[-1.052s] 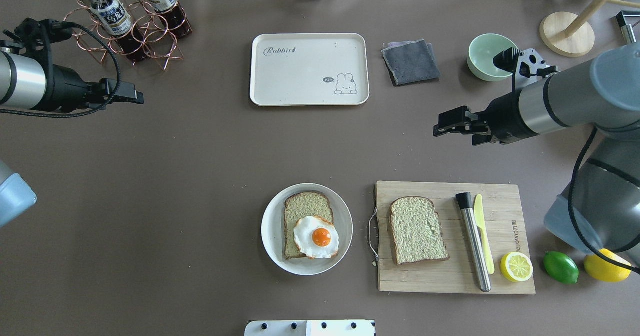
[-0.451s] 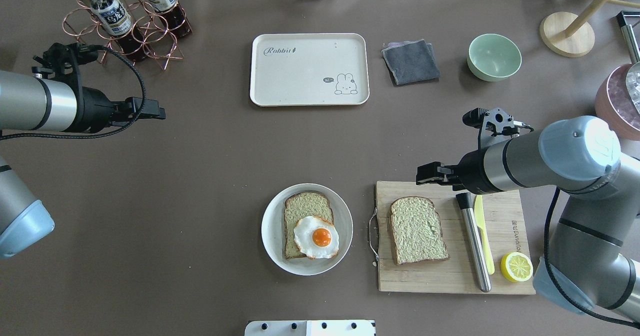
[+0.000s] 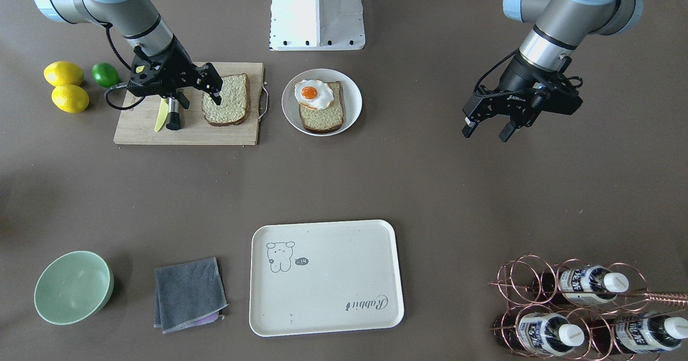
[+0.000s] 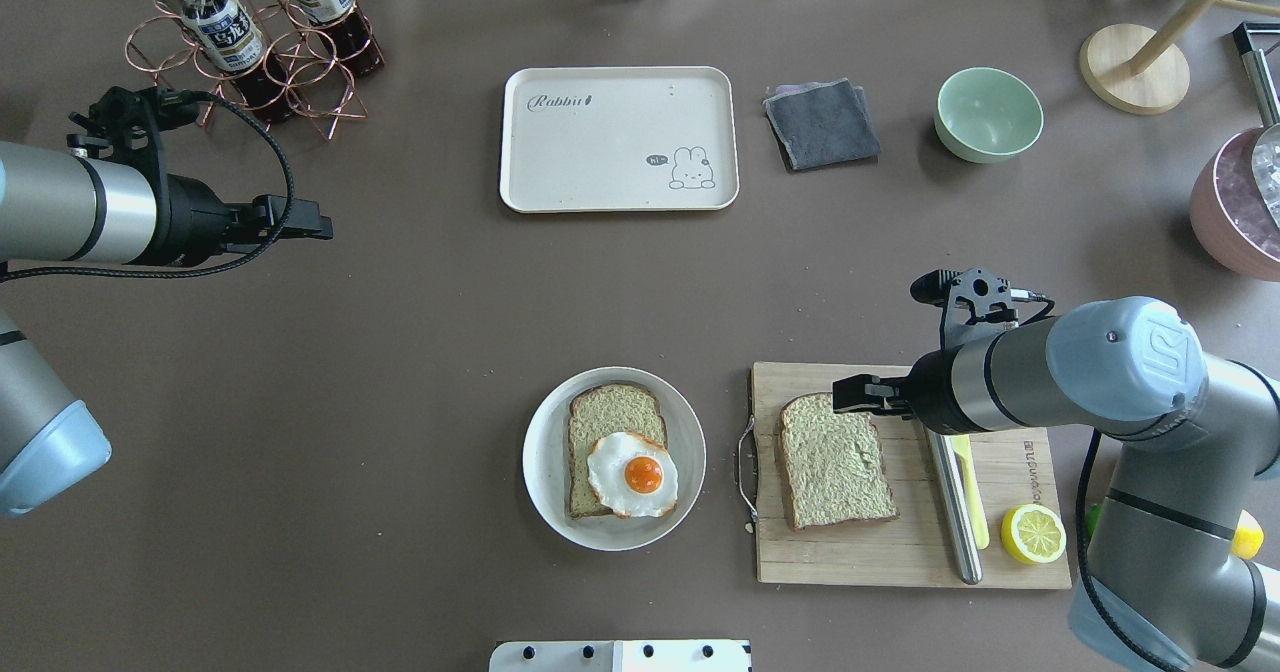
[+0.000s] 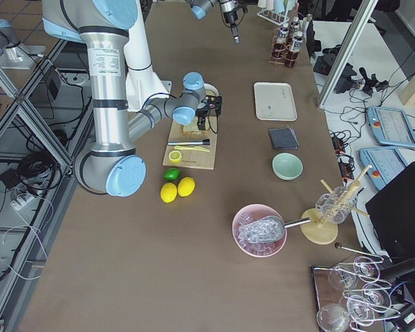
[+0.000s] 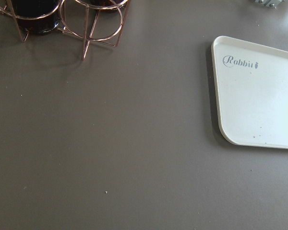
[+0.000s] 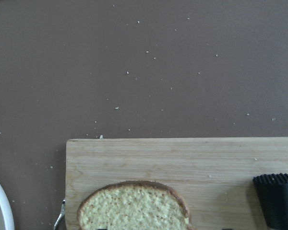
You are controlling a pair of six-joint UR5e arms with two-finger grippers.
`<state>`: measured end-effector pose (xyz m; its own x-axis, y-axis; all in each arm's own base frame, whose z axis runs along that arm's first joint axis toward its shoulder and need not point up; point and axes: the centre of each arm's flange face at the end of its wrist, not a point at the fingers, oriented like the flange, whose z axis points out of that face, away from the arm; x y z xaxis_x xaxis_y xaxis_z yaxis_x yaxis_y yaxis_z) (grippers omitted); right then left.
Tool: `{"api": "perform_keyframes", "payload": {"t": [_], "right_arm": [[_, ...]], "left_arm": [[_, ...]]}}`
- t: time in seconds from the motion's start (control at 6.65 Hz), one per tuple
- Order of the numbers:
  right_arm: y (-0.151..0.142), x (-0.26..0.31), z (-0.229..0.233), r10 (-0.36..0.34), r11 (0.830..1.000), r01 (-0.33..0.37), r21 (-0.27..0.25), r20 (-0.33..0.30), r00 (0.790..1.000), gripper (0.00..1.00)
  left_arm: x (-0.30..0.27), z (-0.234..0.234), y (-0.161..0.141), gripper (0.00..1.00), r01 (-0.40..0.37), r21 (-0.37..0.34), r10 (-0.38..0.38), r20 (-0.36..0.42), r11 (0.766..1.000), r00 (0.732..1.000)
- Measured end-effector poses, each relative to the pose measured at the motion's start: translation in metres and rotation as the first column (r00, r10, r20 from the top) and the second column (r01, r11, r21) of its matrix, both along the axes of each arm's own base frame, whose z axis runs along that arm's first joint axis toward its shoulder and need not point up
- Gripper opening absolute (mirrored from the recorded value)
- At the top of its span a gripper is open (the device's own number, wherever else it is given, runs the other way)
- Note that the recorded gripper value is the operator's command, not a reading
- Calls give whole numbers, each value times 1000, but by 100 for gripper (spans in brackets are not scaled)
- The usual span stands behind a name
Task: Make sandwich and place on tray
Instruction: 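Lower the right gripper and grasp the bread slice on the cutting board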
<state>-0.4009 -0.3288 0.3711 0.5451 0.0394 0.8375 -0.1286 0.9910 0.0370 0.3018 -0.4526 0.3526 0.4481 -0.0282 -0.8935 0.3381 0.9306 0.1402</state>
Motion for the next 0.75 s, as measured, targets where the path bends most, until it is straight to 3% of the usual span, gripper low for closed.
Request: {"api": "perform_keyframes", "payload": {"t": [0.3, 0.45, 0.75], "right_arm": [[6, -10, 13, -2, 1000, 2, 2, -29, 1000, 74], [8, -14, 16, -3, 1000, 3, 2, -37, 999, 65], [15, -22, 18, -2, 1000, 2, 2, -43, 999, 64]], "left_arm": [[0, 0, 0, 97, 0, 0, 0, 0, 1000, 1000], [0, 0, 0, 97, 0, 1, 0, 0, 1000, 1000], [0, 1, 0, 97, 0, -1, 0, 1, 1000, 1000]]}}
